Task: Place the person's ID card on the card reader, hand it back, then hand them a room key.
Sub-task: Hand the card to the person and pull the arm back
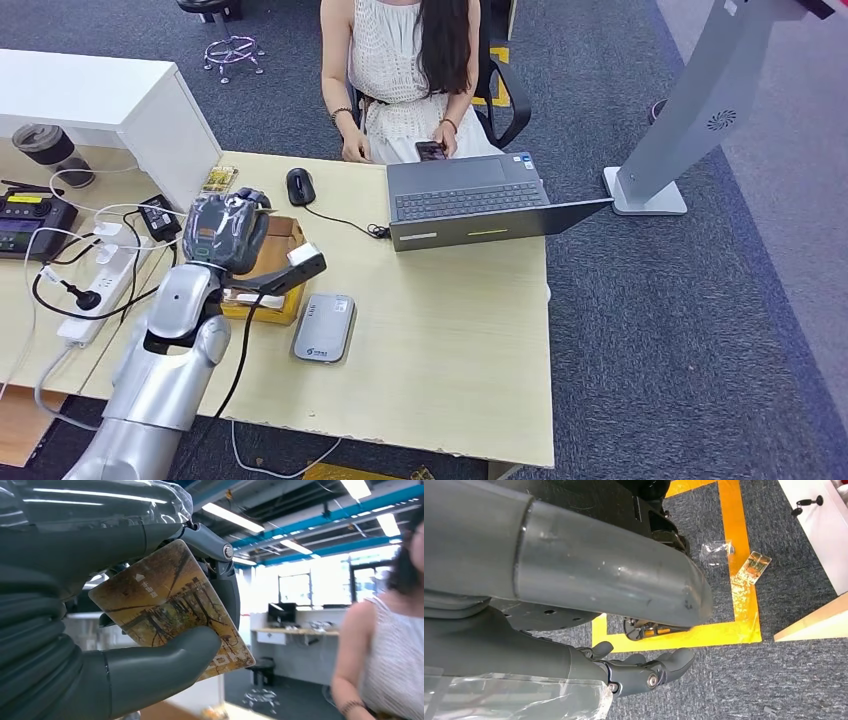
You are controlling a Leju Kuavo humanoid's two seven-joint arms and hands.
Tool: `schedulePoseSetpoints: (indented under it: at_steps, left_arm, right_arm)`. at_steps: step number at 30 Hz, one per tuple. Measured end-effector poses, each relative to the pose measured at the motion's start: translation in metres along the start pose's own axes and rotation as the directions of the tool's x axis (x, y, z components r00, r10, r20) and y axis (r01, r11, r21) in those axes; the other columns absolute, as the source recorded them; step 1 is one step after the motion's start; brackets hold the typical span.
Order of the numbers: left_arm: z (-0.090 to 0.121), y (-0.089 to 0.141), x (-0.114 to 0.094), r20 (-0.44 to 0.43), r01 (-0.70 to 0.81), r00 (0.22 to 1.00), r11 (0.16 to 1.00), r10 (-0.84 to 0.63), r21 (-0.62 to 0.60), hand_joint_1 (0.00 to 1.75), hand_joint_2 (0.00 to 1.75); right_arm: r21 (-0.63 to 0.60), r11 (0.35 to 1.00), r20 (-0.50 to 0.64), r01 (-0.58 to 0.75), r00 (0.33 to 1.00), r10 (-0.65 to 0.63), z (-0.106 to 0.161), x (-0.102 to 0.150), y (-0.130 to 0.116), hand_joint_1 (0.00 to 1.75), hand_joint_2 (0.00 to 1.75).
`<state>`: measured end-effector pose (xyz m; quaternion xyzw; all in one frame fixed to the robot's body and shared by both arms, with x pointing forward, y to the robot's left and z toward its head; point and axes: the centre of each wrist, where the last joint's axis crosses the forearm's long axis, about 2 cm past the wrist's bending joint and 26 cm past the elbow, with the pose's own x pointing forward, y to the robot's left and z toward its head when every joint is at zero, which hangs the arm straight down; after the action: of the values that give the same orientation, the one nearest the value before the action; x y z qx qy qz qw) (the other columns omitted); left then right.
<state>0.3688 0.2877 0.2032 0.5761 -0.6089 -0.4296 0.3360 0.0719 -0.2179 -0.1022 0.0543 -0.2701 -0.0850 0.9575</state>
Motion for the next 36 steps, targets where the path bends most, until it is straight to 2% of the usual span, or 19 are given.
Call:
schedulePoseSetpoints:
  at_steps: [3,7,20,24,36]
  left_arm:
    - [-0.018,0.014,-0.011,-0.011,0.029,1.000,0.999,-0.029,0.030,1.75,1.75]
    - [-0.032,0.025,-0.016,-0.021,0.029,0.999,0.998,-0.027,0.054,1.75,1.75]
    - [-0.044,0.030,-0.018,-0.038,0.017,0.999,0.999,-0.016,0.033,1.75,1.75]
    - [-0.043,0.029,-0.018,-0.041,0.012,0.999,1.000,-0.011,0.026,0.00,1.75]
    - [-0.037,0.023,-0.017,-0.041,-0.013,0.999,1.000,0.013,0.011,0.00,1.75]
  right_arm:
    - [0.000,1.000,0.001,0.000,1.000,0.000,0.000,0.000,0.000,0.00,0.00]
    - [0.000,1.000,0.003,0.000,1.000,0.000,-0.001,0.001,0.000,0.00,0.00]
    - [0.000,1.000,0.001,0.003,1.000,-0.003,-0.001,0.002,0.000,0.00,0.00]
    - [0.000,1.000,0.001,0.003,1.000,-0.003,-0.001,0.002,0.000,0.00,0.00]
    - [0.000,1.000,0.000,0.003,1.000,-0.003,-0.001,0.002,0.000,0.00,0.00]
